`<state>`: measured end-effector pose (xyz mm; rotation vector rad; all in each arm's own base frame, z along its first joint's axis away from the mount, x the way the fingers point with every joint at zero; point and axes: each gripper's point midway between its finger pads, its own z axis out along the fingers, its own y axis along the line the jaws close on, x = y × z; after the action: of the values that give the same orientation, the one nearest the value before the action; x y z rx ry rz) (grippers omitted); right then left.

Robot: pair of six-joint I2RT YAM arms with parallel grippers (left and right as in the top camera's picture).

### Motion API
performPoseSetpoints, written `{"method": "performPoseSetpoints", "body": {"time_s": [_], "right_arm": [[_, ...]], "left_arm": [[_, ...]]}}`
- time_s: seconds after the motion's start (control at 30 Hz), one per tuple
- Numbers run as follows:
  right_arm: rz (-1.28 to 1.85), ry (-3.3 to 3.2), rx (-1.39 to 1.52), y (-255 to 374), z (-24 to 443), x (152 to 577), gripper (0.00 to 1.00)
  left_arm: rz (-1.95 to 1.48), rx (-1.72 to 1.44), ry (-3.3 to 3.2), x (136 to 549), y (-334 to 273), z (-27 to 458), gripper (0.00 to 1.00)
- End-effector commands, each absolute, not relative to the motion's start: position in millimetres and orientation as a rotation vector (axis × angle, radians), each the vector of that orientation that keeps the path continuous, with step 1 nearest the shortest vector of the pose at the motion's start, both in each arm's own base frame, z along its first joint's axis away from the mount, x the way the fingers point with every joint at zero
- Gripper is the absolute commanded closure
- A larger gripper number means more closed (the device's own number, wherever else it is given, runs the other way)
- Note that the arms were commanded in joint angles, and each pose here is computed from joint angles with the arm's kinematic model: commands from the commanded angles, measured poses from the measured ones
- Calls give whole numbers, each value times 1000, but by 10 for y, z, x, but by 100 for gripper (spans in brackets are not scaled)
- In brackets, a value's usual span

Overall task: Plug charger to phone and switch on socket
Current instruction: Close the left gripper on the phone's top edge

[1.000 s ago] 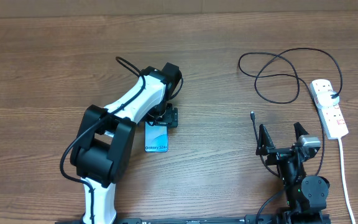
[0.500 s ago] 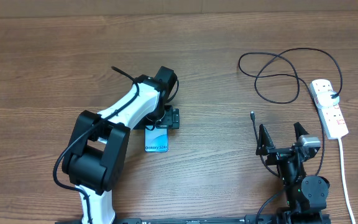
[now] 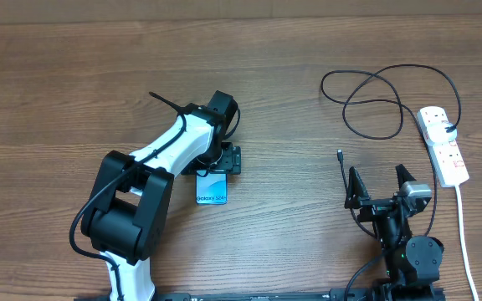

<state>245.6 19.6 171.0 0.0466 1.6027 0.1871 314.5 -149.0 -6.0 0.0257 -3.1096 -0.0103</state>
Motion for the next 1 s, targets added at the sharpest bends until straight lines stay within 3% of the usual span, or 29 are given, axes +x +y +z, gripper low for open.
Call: {"method": "performPoseSetpoints", "body": {"time_s": [0.0,0.33,0.53,0.67,0.97], "right_arm": [[177,1597,55,174,1694,2459,0],[177,1597,55,174,1694,2459,0],[177,1597,55,174,1694,2459,0],[177,1597,55,174,1694,2459,0],[177,1597,55,174,1694,2459,0]], "left_arm": [[-211,-6,-2952,2736,-1236,-516,13],[-210,-7,-2953,2739,-1237,-517,21],[-216,-14,-2941,2713,-1225,-510,9],[-217,-14,-2939,2707,-1222,-510,8],[-153,-72,-2922,2675,-1289,-512,18]]}}
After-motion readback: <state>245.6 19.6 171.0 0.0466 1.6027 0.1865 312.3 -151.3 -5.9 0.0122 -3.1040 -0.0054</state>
